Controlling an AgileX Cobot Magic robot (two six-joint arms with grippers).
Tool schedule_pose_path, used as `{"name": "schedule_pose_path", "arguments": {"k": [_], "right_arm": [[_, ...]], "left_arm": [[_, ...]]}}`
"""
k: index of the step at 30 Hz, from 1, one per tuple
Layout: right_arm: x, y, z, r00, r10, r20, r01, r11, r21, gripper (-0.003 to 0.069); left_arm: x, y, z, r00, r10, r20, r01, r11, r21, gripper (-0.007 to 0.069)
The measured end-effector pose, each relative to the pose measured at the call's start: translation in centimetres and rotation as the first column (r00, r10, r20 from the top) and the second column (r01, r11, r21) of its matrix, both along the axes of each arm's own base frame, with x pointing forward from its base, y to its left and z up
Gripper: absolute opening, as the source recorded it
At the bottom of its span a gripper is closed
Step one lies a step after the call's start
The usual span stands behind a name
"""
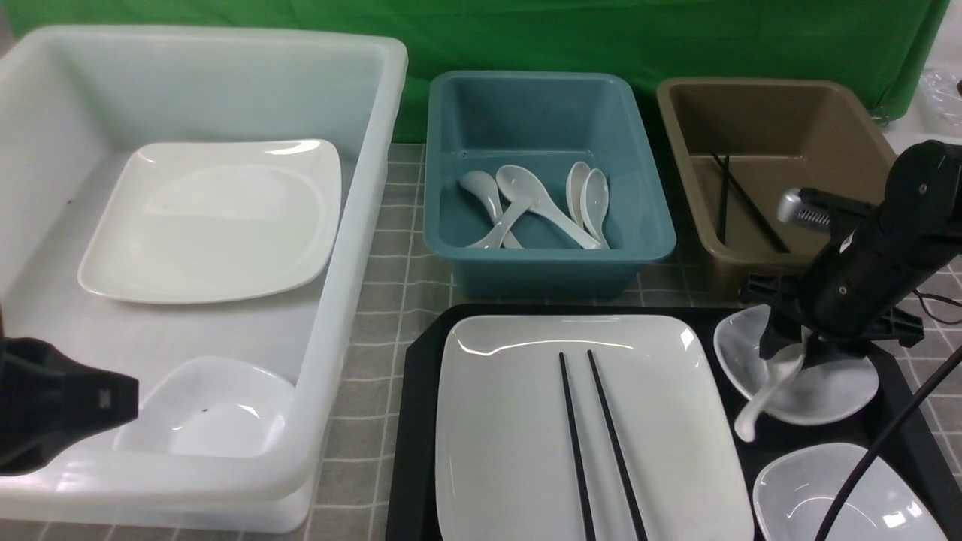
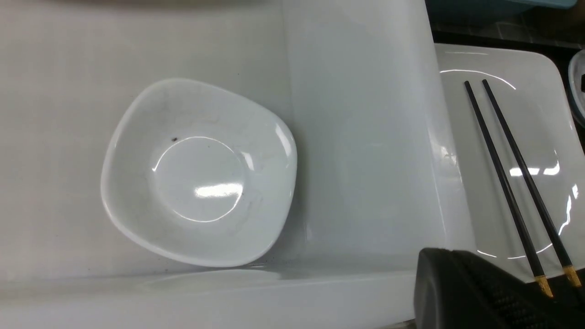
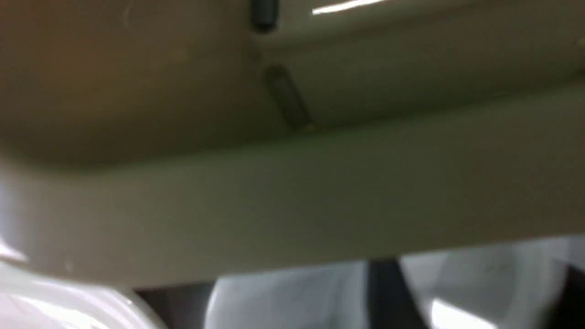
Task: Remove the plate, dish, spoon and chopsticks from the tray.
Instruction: Use the right arm to grab a soup spoon from the plate, then use the right arm to put the soup spoon into the small storage box in the middle
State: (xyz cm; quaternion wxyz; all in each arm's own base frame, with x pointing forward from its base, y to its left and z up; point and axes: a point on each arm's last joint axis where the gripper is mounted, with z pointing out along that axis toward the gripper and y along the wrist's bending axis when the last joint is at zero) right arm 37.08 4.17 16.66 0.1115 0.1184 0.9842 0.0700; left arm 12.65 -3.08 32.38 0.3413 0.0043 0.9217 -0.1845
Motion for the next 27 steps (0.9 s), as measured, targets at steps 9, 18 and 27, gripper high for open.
{"name": "schedule_pose_path", "arguments": {"k": [9, 18, 27], "right_arm": [[-0.6, 0.0, 3.5, 0.996, 0.008, 0.088, -0.008, 1.0, 0.007, 0.01], [-2.5, 2.7, 12.2, 0.896, 0.08, 0.436, -0.119, 0.991, 0.062, 0.01], [2.4, 8.9, 14.3, 0.759, 0.131, 0.637, -0.258, 0.96, 0.109, 0.01]], "left_arm": [[0.0, 0.0, 0.0, 1.0, 0.0, 0.0, 0.0, 1.0, 0.0, 0.0003], [0.4, 0.1, 0.3, 0.999, 0.014, 0.05, -0.014, 1.0, 0.005, 0.0003], [1.9, -0.1, 2.2, 0.945, 0.006, 0.328, -0.001, 1.0, -0.015, 0.0003]]}}
